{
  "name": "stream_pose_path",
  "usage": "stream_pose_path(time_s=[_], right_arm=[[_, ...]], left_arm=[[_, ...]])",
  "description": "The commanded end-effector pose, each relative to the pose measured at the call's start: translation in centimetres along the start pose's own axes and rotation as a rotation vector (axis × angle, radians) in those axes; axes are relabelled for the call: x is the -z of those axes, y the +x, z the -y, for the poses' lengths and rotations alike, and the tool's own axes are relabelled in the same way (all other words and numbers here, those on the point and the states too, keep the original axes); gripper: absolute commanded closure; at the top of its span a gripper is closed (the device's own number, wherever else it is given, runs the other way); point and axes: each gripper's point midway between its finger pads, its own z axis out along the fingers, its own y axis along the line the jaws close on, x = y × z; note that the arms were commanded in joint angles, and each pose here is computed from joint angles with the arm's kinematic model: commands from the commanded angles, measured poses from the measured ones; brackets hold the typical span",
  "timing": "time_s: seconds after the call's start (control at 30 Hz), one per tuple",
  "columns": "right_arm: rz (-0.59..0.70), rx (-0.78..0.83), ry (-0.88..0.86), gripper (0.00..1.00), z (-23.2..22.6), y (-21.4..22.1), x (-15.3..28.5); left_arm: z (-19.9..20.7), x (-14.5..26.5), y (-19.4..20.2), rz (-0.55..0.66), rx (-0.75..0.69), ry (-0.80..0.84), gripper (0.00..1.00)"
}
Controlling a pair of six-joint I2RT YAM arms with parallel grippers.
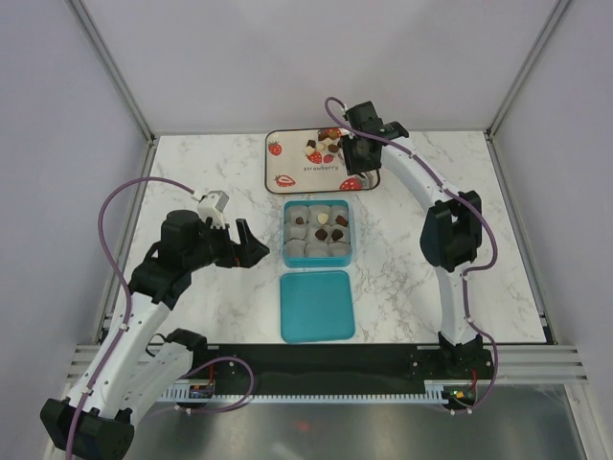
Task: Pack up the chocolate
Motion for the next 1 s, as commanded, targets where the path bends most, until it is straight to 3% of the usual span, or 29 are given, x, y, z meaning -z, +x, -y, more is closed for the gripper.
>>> stream_pose_path(time_s=[0.0,0.5,0.97], right_arm=[[0.091,-0.008,-0.030,0.50,-0.1,-3.1,-0.6],[0.103,-0.020,-0.062,0.48,-1.0,-3.3,-6.8],[0.138,-0.022,-0.091,0.48,-1.5,-4.7,-8.7]], left_arm=[[0.3,0.1,-0.2,0.010,-0.032,0.019,0.00],[0.0,-0.1,-0.1,0.003,-0.031,0.005,0.00],[-0.3,-0.3,0.1,-0.006,-0.027,-0.005,0.00]])
